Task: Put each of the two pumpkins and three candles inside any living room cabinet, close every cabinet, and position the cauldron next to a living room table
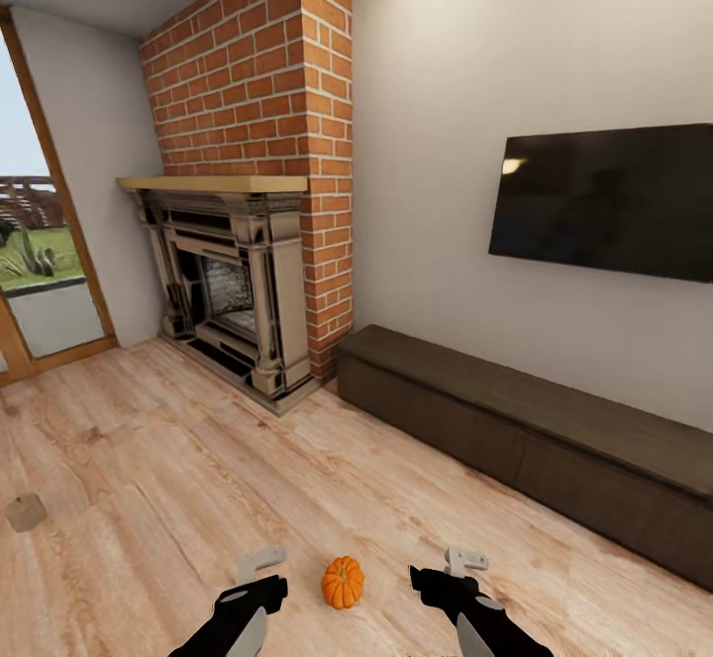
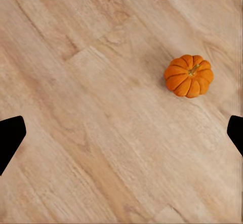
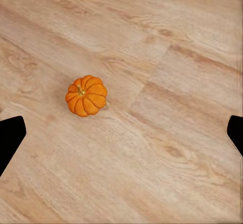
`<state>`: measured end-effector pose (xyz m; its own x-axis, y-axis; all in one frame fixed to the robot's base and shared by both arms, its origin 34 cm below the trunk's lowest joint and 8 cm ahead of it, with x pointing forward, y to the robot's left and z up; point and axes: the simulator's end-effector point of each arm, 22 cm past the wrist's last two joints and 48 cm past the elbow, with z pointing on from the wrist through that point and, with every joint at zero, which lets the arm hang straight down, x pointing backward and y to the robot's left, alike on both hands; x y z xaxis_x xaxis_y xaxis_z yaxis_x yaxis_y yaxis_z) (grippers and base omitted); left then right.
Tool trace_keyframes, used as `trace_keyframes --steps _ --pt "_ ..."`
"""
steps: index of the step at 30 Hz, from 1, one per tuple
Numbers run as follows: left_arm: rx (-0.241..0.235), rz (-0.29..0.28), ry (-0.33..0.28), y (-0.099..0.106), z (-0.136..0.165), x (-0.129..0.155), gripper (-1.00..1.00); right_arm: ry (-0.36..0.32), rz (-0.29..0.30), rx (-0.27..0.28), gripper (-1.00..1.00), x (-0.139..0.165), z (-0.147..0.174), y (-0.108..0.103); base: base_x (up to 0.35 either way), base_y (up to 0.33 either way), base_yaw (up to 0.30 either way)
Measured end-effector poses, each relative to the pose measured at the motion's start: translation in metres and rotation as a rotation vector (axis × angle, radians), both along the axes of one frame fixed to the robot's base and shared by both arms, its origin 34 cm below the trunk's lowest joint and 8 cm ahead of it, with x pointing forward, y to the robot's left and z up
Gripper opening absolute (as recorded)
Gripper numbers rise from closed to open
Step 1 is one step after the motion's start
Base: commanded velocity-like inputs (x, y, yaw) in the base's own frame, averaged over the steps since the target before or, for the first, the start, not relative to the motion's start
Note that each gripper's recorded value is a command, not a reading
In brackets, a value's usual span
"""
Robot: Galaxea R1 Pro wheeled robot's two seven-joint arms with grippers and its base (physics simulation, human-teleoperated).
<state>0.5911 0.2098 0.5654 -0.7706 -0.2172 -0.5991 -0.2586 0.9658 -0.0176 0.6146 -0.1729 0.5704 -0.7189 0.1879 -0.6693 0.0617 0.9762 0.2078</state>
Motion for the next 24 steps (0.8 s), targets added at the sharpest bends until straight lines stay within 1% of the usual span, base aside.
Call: trace_keyframes --steps 9,16,24 --pt "0.001 0.0 -0.002 0.0001 0.0002 0.0003 1.0 0.001 0.0 0.0 1.0 -0.0001 -0.0001 0.0 0.0 -0.007 -0.29" --pt "0.009 -0.008 -0.004 0.0005 0.0008 0.0008 1.0 0.001 -0.002 0.0 1.0 -0.0001 -0.0002 -0.0002 0.008 -0.084 -0.29" --pt "0.012 -0.01 -0.004 0.0006 0.001 0.001 1.0 0.001 -0.002 0.0 1.0 -0.0002 -0.0001 -0.0003 0.071 -0.079 -0.29"
